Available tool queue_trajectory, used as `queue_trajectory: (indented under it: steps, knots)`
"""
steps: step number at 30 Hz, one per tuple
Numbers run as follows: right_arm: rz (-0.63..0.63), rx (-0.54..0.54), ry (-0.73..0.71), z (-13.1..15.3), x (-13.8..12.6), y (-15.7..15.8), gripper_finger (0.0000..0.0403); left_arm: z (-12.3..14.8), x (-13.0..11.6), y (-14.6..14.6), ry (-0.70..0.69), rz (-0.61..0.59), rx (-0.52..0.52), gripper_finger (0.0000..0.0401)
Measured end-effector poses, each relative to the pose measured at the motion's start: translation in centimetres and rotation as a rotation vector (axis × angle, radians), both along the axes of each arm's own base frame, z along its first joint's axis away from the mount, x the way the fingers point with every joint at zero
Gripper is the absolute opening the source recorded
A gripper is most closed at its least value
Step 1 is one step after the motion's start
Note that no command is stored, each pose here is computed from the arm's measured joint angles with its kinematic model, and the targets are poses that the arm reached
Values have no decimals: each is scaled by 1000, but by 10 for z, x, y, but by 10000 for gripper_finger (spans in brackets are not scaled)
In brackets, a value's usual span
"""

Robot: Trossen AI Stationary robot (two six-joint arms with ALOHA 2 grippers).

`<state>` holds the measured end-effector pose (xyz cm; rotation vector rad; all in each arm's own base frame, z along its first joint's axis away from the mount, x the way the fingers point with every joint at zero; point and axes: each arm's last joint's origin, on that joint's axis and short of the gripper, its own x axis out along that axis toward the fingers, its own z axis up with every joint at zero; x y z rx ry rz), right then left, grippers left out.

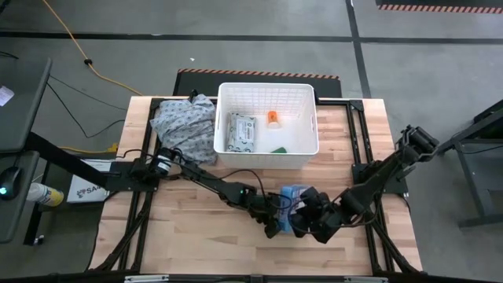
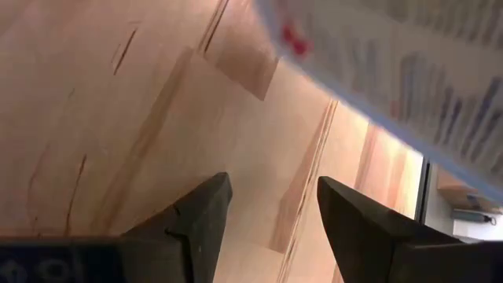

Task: Pick & place medical supplies in basket/bin
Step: Put the blue first aid kit in the white bin

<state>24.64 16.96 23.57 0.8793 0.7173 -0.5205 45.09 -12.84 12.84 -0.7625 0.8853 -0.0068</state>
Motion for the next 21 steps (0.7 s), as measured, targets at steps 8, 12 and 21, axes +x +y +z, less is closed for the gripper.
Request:
queue_trajectory:
  steps: [8, 12, 21]
  knots:
    - [5, -7, 42, -3, -5, 1, 140, 0, 0, 0, 3, -8, -3, 239]
    - [13, 1, 60, -4, -6, 1, 142, 0, 0, 0, 4, -8, -3, 239]
    - [15, 3, 90, -5, -8, 0, 142, 0, 0, 0, 2, -12, -3, 239]
